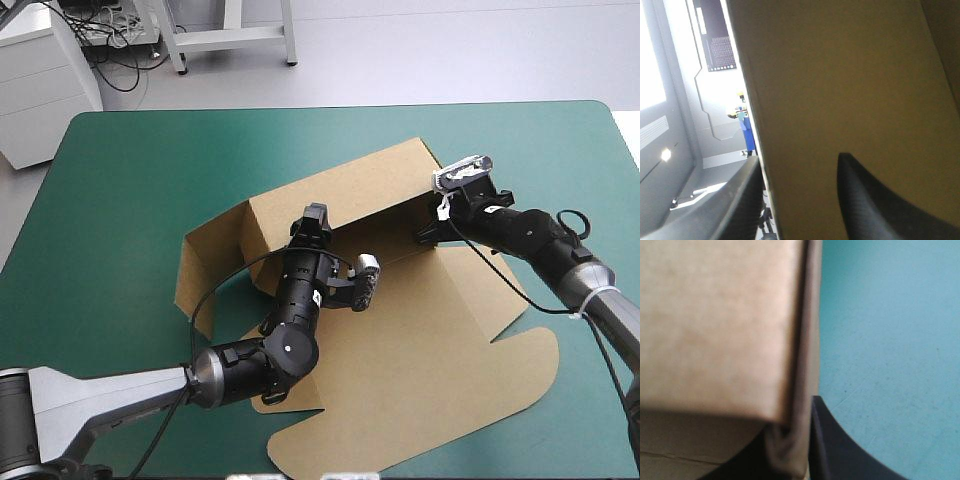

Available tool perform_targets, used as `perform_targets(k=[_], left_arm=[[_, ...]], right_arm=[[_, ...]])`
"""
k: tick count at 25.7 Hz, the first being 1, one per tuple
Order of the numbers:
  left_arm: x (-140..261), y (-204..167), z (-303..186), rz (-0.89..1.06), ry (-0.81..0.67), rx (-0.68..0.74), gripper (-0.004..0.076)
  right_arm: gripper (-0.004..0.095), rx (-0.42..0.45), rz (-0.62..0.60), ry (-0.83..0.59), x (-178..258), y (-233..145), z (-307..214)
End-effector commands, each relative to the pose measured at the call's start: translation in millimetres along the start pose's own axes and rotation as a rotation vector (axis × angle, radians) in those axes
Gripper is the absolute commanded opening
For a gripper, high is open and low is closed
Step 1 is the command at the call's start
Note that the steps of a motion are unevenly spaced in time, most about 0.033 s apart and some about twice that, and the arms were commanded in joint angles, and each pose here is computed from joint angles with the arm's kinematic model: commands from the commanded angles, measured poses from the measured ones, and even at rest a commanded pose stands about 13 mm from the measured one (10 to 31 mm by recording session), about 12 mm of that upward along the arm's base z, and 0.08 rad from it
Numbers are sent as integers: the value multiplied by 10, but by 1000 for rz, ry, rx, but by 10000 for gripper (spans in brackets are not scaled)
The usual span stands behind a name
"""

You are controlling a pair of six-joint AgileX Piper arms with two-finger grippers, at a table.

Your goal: Fold the box

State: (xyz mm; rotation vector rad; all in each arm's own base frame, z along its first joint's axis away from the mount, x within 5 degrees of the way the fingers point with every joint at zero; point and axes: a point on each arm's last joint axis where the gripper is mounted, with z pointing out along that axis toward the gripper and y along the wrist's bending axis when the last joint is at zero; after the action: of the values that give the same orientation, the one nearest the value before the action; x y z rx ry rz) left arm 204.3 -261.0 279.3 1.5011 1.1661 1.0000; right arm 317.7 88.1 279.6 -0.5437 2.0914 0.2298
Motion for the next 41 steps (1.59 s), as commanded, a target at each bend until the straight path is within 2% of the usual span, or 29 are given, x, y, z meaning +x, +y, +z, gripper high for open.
perform_targets(k=[1,10,12,13,16,19,21,25,27,35,37,41], left_arm=[[-39,244,-151,46,4,-131,328],[-171,267,-415,50,37,-207,324],[-208,268,-489,52,38,-224,293],[-233,266,-525,53,31,-229,230],[-252,266,-563,76,33,-237,-36],[-285,253,-581,136,13,-227,-8],[-310,248,-576,159,-6,-169,-8],[-243,353,-485,129,4,142,-8],[-178,483,-420,102,18,249,-8],[320,1276,-176,-232,-35,584,-8],[542,1460,-110,-338,-35,613,-8],[1038,1673,85,-541,35,570,-8]], right_arm=[[-4,74,37,-136,-257,-65,-187],[-4,19,5,-109,-423,-100,40],[-4,7,5,-108,-477,-114,106],[-4,3,6,-110,-502,-120,130],[-4,4,1,-105,-499,-127,165],[-4,7,-22,-92,-479,-132,187],[-4,7,-22,-92,-479,-132,187],[-4,6,-20,-92,-479,-132,187],[-4,3,-20,-89,-477,-128,188],[-4,-18,-23,-75,-463,-109,189],[-4,-18,-23,-75,-463,-109,189],[-4,-18,-23,-75,-463,-109,189]])
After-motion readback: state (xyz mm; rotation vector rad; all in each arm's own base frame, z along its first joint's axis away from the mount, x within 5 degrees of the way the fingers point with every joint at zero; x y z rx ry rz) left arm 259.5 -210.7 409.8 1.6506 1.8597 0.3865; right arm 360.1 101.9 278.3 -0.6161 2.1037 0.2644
